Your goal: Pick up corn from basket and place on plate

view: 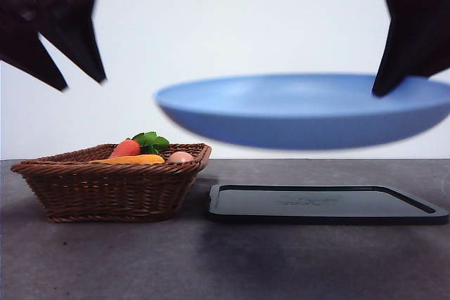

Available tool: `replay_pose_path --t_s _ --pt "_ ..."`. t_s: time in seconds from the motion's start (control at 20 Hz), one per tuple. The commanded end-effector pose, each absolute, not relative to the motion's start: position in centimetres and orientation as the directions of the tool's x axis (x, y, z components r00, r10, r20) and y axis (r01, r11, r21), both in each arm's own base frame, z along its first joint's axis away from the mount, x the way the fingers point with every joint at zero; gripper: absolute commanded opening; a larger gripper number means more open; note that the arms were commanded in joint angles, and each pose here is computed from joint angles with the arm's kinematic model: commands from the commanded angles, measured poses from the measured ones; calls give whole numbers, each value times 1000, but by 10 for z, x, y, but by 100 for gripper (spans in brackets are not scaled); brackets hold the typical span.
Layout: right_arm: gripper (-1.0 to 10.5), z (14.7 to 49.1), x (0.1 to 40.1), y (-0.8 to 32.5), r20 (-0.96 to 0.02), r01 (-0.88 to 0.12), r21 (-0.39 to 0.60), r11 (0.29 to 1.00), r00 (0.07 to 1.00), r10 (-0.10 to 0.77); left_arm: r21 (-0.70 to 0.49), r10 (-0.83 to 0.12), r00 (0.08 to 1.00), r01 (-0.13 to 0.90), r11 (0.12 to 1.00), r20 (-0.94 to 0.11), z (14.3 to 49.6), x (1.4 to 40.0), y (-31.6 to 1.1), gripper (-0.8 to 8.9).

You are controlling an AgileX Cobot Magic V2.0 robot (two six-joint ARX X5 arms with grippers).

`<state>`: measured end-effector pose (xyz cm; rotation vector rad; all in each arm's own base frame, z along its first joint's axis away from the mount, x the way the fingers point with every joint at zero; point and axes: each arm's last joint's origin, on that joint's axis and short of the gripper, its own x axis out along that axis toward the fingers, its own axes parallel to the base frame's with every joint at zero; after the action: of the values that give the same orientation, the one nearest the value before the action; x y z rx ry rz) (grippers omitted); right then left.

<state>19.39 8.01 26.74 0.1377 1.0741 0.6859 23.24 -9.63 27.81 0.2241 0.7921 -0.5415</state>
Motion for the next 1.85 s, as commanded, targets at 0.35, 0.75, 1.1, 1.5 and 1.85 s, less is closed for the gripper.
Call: replay_pose_path --t_s 0.35,0.75,1.1,1.5,1.85 --pt "2 295 176 64 -700 -441 414 796 405 588 106 -312 526 620 777 -791 233 301 -134 377" --pt "2 295 175 63 -702 -439 413 798 404 586 122 -294 488 655 746 -822 199 333 -148 377" --pt "2 296 177 64 -692 -446 410 796 416 590 113 -285 467 657 745 -837 185 338 -150 365" --pt "2 296 177 64 -689 -448 409 795 420 591 70 -266 425 628 775 -865 182 333 -148 175" --pt "2 287 190 67 -710 -418 419 806 402 578 -33 -381 518 560 828 -766 271 324 -147 165"
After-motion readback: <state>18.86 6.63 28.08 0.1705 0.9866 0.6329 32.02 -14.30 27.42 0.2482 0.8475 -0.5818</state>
